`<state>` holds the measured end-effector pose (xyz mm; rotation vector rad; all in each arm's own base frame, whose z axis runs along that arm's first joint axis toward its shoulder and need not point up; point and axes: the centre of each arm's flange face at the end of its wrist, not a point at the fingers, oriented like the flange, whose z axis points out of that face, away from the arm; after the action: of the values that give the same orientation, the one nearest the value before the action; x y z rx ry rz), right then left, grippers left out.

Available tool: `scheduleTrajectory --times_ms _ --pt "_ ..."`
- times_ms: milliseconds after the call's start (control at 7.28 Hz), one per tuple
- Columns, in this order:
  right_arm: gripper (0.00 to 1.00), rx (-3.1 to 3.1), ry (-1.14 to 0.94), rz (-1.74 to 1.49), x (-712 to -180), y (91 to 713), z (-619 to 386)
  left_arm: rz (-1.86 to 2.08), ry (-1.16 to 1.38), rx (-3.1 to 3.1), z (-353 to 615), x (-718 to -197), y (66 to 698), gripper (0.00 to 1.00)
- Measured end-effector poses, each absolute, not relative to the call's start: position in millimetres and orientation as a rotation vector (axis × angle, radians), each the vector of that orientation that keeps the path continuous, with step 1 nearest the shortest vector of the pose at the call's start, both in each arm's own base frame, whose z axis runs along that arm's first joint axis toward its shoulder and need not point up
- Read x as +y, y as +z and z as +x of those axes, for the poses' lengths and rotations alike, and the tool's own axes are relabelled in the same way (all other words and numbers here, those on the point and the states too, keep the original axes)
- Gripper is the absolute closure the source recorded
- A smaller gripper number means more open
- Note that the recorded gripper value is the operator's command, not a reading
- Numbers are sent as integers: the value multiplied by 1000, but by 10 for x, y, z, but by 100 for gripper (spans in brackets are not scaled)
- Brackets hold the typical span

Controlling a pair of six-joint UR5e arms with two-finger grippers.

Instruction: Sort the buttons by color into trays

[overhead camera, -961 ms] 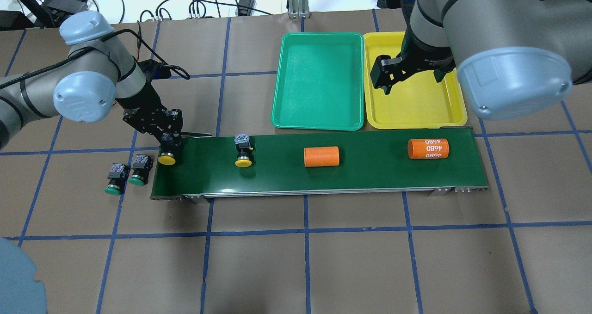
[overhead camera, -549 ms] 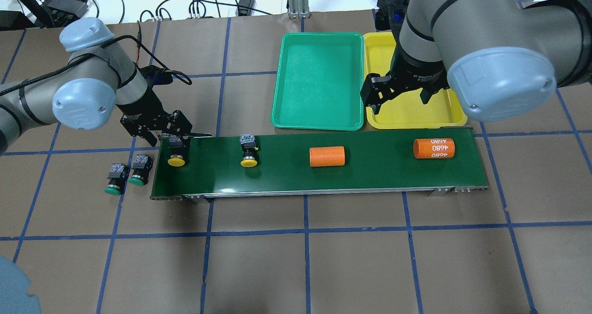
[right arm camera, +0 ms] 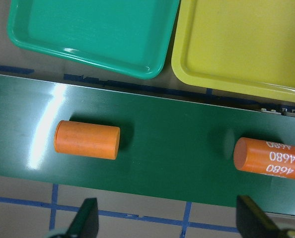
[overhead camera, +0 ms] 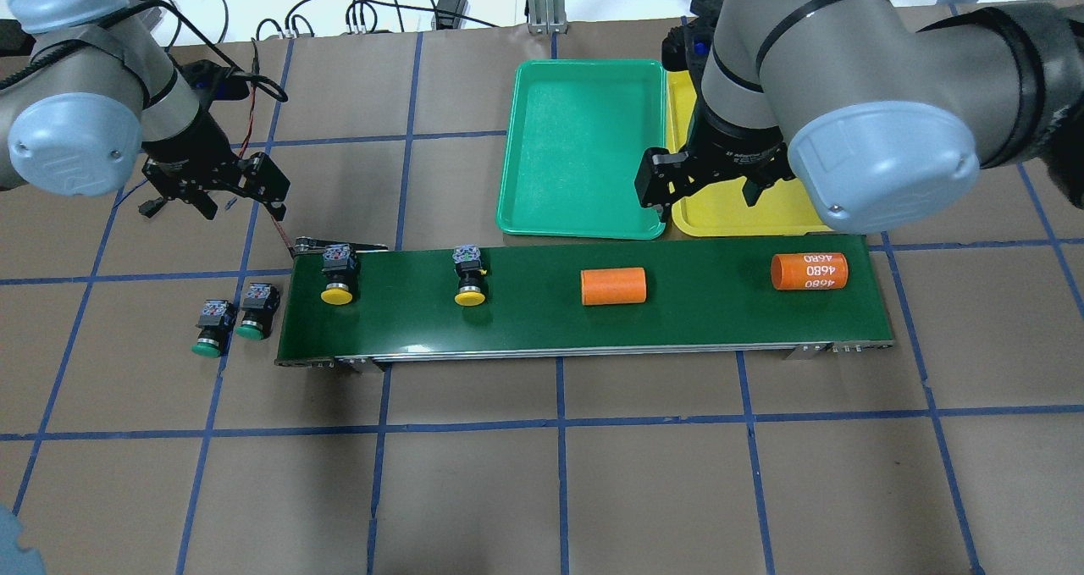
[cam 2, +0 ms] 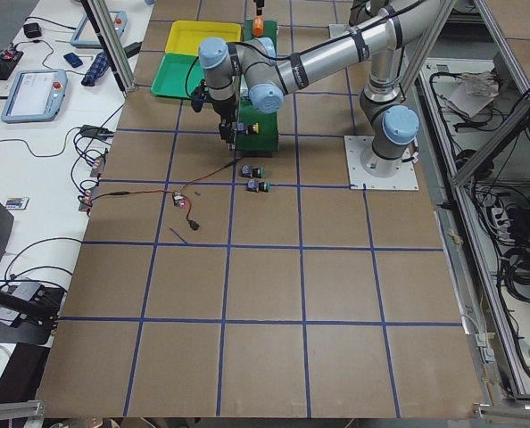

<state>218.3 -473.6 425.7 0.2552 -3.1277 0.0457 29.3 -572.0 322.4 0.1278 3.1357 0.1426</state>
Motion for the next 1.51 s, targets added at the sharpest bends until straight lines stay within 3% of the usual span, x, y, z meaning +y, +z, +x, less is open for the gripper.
scheduleTrajectory --times_ms 275,686,1510 --pt "6 -3125 45 249 -4692 4113 2229 220 182 3136 855 -5709 3050 2" --pt "6 -3114 116 251 -4721 4084 2229 253 288 3178 1344 -5539 2534 22" --pt "6 -3064 184 234 -4774 4104 2187 216 435 3224 1453 -5374 1922 21"
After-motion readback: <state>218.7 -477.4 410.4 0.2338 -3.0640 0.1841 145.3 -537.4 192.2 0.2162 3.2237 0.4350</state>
